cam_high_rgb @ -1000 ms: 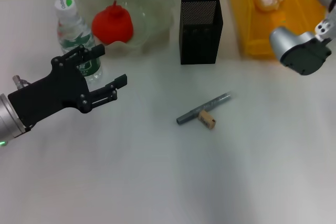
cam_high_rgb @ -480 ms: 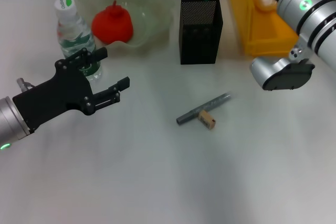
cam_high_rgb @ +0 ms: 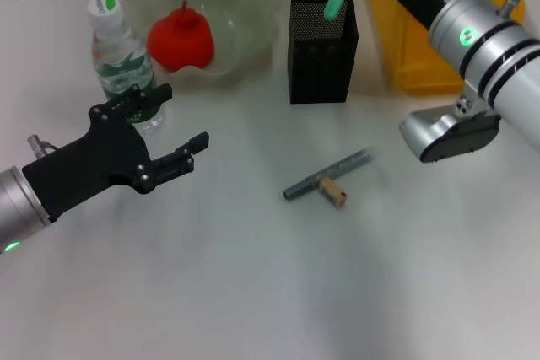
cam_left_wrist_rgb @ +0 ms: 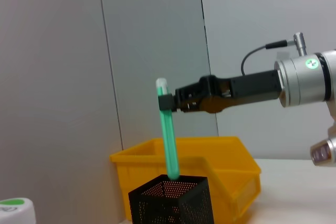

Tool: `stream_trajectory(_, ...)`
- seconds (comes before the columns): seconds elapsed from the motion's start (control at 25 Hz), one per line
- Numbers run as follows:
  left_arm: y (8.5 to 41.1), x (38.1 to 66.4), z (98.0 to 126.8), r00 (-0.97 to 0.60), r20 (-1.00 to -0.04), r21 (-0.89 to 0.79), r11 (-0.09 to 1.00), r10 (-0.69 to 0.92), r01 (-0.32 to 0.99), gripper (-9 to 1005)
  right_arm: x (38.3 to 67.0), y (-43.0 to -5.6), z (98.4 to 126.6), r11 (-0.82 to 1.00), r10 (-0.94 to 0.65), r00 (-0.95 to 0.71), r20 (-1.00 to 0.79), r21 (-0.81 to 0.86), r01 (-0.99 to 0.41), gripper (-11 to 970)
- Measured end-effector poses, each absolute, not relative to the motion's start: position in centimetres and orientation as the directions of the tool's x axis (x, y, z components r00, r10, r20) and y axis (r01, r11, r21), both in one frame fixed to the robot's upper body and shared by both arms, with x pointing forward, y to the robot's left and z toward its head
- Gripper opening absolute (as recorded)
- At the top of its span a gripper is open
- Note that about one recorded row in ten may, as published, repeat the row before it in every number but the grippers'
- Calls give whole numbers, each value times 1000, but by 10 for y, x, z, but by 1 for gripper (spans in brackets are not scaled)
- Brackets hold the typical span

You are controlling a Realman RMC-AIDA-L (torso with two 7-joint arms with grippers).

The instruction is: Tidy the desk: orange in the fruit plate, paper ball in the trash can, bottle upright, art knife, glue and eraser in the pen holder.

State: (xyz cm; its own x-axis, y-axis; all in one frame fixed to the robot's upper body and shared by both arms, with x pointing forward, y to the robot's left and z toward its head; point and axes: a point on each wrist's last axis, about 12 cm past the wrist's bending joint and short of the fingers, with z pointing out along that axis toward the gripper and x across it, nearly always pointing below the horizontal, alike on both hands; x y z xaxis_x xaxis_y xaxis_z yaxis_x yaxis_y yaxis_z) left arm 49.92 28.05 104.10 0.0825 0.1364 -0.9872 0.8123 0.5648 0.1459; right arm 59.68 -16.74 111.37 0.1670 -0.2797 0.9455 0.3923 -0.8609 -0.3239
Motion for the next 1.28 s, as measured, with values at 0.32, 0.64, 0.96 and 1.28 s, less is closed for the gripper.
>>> stream_trajectory(0.32,278,490,1034,116,-980,188,565,161,803,796,591,-165,1097,-849,-296,193,936,-350,395,162)
stream_trajectory(0.64,278,487,1031,128,-979,196,572,158,796,795,594,-160,1093,-833,-334,199,921,-388,394,283)
stream_trajectory(0.96,278,486,1032,115,-983,179,574,146,799,795,592,-163,1103,-723,-573,191,797,-601,341,562)
stream_trajectory(1.28,280,483,1031,63,-992,114,584,107,803,796,598,-178,1128,-212,-935,228,273,-942,258,621)
